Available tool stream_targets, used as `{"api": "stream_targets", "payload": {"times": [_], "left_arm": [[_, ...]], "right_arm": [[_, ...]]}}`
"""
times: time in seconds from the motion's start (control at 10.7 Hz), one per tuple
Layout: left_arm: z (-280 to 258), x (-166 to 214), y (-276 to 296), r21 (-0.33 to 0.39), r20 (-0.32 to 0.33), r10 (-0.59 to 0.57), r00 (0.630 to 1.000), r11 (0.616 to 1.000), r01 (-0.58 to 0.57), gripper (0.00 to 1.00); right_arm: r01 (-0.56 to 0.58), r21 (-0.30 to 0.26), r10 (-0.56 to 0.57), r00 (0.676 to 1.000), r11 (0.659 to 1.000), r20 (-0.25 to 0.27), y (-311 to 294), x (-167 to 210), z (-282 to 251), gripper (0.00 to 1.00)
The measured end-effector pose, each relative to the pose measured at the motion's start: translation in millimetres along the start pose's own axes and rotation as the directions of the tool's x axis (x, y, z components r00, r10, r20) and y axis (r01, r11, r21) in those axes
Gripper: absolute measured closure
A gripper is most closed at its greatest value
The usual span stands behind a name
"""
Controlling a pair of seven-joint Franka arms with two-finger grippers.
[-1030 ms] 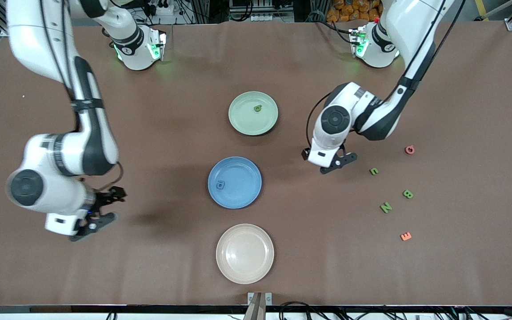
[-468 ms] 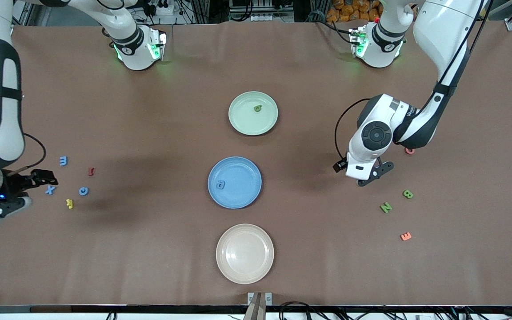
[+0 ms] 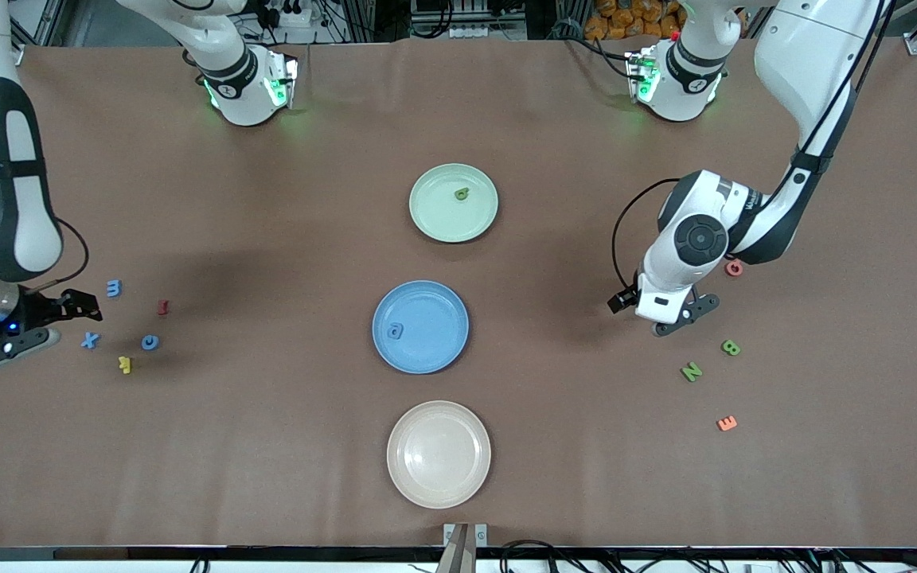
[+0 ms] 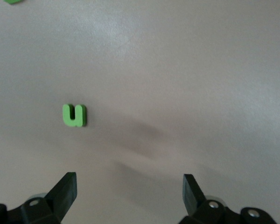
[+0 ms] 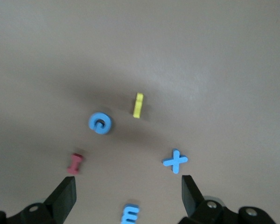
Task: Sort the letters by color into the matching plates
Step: 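Grasp blue E with the right gripper while the left gripper grasps green u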
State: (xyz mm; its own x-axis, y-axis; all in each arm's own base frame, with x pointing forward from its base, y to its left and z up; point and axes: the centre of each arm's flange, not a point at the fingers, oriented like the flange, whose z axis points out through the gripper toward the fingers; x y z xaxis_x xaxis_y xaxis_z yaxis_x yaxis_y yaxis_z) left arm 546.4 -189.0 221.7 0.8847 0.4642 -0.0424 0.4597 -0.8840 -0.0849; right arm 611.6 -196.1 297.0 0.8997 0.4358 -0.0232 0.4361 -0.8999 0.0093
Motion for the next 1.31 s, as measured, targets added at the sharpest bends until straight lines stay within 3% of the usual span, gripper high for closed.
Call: {"api": "stream_targets", "payload": {"times": [0.19, 0.66, 0.94, 1.31], "left_arm": [[10, 5, -12, -0.036, -0.018, -0.003, 1.000, 0.999, 0.003, 0.00], [22, 37, -50, -0.032, -0.030, -0.006, 1.000, 0.999, 0.005, 0.00], [36, 40, -52, -0.050, -0.023, 0.008, 1.000, 0.999, -0.009, 0.00], [52, 41, -53, -0.060, -0.020, 0.037, 0.999, 0.997, -0.038, 0.00]], "right_arm": [[0.021, -0.015, -0.021, 1.000, 1.000, -0.003, 2, -29, 35, 0.00], [0.043, -0.030, -0.043, 0.999, 0.999, -0.017, 10, -91, 85, 0.00], [0.031, -0.035, -0.032, 0.999, 0.999, -0.033, -1, -104, 104, 0.00], [-0.044, 0.011, 0.045, 0.998, 0.999, -0.041, -10, -122, 123, 0.00]]}}
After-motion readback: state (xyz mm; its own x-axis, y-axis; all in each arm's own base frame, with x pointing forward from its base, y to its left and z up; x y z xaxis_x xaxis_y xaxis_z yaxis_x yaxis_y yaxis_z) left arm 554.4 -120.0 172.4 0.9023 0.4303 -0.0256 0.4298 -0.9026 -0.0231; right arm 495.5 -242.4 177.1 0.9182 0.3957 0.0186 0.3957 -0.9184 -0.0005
